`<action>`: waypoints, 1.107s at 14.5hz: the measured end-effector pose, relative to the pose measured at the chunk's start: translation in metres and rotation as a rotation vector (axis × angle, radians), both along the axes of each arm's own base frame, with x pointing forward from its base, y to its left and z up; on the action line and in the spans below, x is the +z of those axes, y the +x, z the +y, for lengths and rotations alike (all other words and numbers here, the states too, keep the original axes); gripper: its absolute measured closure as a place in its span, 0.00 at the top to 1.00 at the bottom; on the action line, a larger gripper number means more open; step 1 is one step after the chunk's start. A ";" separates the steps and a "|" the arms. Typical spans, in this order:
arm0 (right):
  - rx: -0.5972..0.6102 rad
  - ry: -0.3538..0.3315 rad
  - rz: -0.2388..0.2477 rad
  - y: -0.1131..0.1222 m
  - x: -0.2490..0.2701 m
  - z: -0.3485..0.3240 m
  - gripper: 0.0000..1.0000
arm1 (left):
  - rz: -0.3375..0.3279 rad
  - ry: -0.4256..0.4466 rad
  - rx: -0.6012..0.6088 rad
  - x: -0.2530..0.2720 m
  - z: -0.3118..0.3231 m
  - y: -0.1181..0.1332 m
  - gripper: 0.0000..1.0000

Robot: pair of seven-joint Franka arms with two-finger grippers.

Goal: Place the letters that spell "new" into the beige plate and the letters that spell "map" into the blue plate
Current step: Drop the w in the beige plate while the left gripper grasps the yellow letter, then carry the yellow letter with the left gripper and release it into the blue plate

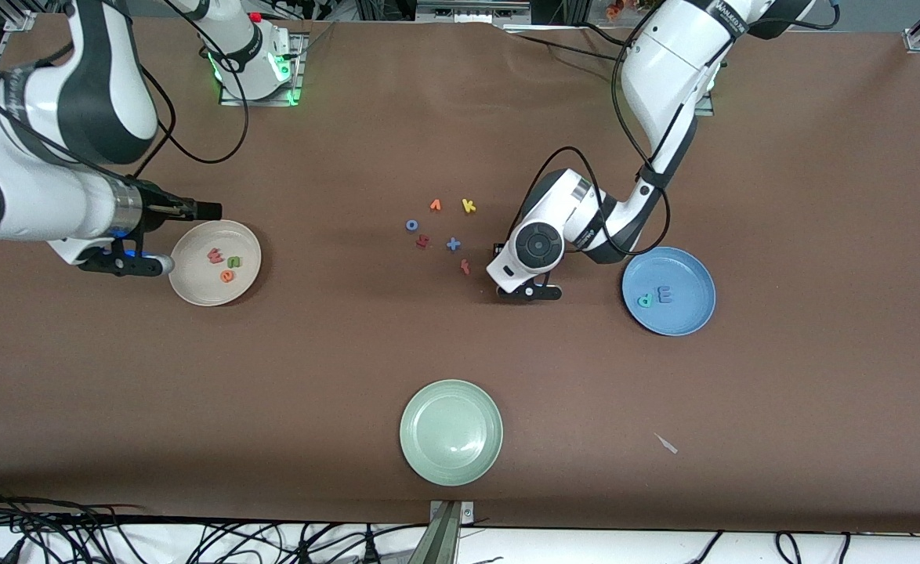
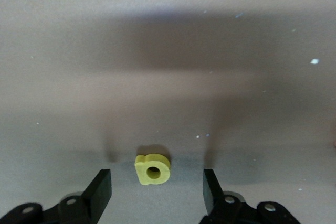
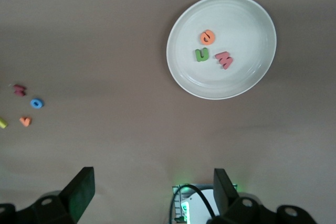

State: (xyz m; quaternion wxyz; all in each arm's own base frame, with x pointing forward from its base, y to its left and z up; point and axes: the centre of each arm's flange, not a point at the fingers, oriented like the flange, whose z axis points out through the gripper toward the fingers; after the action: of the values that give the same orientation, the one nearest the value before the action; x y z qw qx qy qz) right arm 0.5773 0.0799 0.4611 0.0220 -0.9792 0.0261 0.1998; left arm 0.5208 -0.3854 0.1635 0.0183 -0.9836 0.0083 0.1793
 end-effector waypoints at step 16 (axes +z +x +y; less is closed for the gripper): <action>0.074 -0.080 -0.235 -0.014 0.107 -0.056 1.00 | 0.028 0.020 -0.034 0.064 0.065 0.042 0.28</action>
State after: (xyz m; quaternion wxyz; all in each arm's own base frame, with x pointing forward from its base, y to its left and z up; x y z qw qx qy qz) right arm 0.5632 0.0239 0.5682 -0.0217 -0.9963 -0.0046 0.0830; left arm 0.5625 -0.3205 0.2277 0.0312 -0.9805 0.0232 0.1926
